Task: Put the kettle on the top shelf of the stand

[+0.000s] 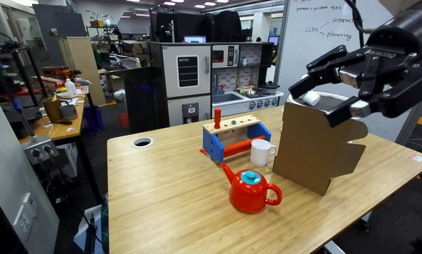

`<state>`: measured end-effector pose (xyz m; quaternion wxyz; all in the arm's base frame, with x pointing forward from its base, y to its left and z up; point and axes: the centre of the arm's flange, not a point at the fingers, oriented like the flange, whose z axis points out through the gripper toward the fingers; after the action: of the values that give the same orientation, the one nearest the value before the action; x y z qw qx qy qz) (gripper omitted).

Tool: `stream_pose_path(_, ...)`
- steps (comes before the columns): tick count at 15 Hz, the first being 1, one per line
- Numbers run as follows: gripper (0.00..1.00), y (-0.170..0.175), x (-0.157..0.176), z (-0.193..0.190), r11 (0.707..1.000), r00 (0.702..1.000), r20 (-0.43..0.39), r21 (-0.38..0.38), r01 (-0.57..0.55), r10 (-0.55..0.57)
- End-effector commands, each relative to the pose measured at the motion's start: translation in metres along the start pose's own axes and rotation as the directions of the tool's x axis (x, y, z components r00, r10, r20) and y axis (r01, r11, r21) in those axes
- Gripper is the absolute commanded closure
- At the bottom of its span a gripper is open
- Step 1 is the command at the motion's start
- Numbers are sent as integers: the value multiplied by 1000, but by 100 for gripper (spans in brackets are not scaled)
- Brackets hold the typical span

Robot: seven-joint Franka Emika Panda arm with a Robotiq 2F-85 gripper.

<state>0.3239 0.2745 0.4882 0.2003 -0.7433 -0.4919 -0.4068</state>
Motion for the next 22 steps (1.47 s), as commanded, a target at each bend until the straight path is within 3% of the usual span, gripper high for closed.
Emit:
stream_pose_path(1, 0, 0, 0, 0, 1000, 1000, 0, 0, 0, 0)
stream_pose_path(9, 0, 0, 0, 0, 1000, 1000, 0, 0, 0, 0)
stream_pose_path(13, 0, 7, -6, 10, 994, 999, -11, -95, -52, 51)
stream_pose_path(22, 0, 22, -32, 40, 970, 989, -42, -192, -149, 143)
